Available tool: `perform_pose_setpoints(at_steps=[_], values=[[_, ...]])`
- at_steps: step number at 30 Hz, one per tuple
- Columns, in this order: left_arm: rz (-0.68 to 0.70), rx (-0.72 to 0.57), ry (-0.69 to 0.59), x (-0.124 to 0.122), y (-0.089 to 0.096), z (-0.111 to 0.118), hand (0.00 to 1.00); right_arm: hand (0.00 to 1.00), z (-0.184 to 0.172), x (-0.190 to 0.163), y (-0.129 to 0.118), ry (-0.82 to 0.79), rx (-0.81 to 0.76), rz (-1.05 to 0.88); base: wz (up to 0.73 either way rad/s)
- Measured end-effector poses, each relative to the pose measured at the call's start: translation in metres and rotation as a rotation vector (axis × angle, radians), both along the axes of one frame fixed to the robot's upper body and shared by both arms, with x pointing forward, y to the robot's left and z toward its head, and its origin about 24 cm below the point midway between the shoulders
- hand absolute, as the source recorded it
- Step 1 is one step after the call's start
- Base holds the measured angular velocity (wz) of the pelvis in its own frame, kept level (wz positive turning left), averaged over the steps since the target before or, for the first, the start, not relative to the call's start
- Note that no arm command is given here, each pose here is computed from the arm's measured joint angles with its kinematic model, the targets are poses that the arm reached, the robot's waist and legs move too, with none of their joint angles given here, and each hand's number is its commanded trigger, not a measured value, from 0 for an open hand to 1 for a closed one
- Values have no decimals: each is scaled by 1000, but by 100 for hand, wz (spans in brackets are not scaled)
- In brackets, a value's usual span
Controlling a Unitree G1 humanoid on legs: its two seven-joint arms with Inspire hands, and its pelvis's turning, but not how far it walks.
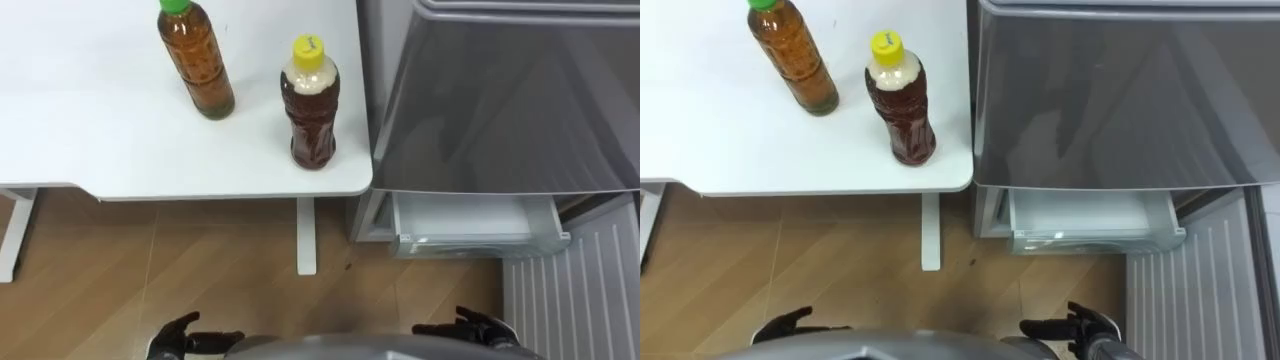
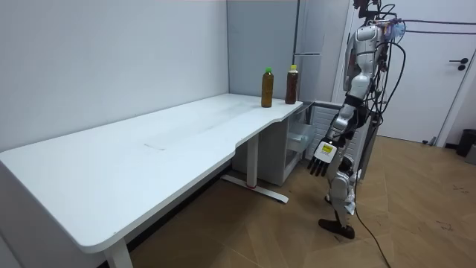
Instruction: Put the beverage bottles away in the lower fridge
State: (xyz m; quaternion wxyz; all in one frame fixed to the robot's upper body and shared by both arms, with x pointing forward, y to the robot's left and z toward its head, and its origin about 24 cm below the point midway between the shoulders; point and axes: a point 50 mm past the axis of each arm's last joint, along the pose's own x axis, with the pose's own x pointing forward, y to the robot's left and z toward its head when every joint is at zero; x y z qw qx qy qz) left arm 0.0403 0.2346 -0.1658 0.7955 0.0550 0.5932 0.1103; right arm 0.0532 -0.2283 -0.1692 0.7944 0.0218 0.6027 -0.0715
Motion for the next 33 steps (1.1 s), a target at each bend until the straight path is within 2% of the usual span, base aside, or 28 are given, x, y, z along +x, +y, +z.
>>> perform_pose_setpoints(at_steps=[7,11,27,33], values=[[1,-7,-1,-2,1,0,0,0,0,-2,0,-2,6,-7,0],[71,-15,-2,-7,1,-1,0,0,0,-3,0,0,3,-10,0],[119,61,25,-18,3,-1,0,0,-2,-8,4,22,-8,-53,3],[280,74,44,-28,7,-1,0,0,-3,-10,4,34,-6,-72,4]])
